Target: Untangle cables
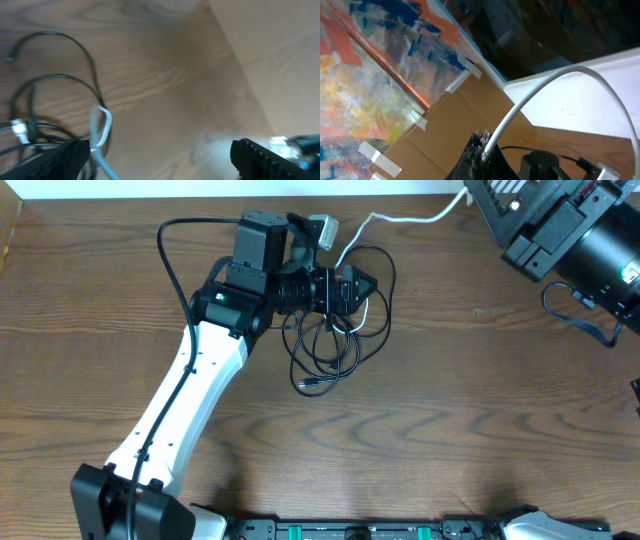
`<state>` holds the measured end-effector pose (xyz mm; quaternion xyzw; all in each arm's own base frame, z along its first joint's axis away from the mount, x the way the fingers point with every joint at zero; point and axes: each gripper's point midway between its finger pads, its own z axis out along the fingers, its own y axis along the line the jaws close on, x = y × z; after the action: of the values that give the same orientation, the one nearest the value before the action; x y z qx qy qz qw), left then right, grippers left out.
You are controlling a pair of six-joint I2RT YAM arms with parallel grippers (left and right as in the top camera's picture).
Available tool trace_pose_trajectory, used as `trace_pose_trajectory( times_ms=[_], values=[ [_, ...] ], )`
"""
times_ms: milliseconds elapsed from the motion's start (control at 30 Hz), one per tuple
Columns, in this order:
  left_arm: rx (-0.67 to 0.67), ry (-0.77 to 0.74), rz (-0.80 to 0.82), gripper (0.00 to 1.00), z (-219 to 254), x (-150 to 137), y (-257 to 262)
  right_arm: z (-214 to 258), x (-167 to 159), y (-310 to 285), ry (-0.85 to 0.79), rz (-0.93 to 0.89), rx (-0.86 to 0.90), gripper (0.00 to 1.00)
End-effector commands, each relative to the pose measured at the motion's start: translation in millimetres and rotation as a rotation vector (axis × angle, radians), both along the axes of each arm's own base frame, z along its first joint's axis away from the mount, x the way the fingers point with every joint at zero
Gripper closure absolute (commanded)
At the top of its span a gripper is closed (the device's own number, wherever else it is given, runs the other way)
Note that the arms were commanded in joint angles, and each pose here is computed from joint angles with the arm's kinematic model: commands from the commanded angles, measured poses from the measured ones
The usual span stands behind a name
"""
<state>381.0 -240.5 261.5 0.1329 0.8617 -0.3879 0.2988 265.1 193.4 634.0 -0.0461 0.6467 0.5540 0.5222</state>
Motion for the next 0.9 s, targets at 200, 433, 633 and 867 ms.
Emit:
trace_pose_trajectory(
  times_ms=[200, 433, 633, 867],
  values=[
    [0.016, -0.093, 0.032, 0.06, 21.4, 2.2, 7.6, -7.5, 16.3, -24.6, 0.04, -0.101, -0.013, 0.99],
    [0.048, -0.204, 0.089, 0.06, 48.7, 1.1, 21.5, -25.9, 33.8, -33.9, 0.149, -0.107, -0.002, 0.99],
    [0.025, -0.206, 0.06, 0.07, 53.8, -4.9, 17.6, -28.6, 34.4, -30.7, 0.165, -0.086, 0.0, 0.99],
    [-0.012, -0.195, 0.006, 0.44, 56.8, -13.0, 10.0, -30.2, 36.3, -33.0, 0.169, -0.101, -0.003, 0.98]
  ],
)
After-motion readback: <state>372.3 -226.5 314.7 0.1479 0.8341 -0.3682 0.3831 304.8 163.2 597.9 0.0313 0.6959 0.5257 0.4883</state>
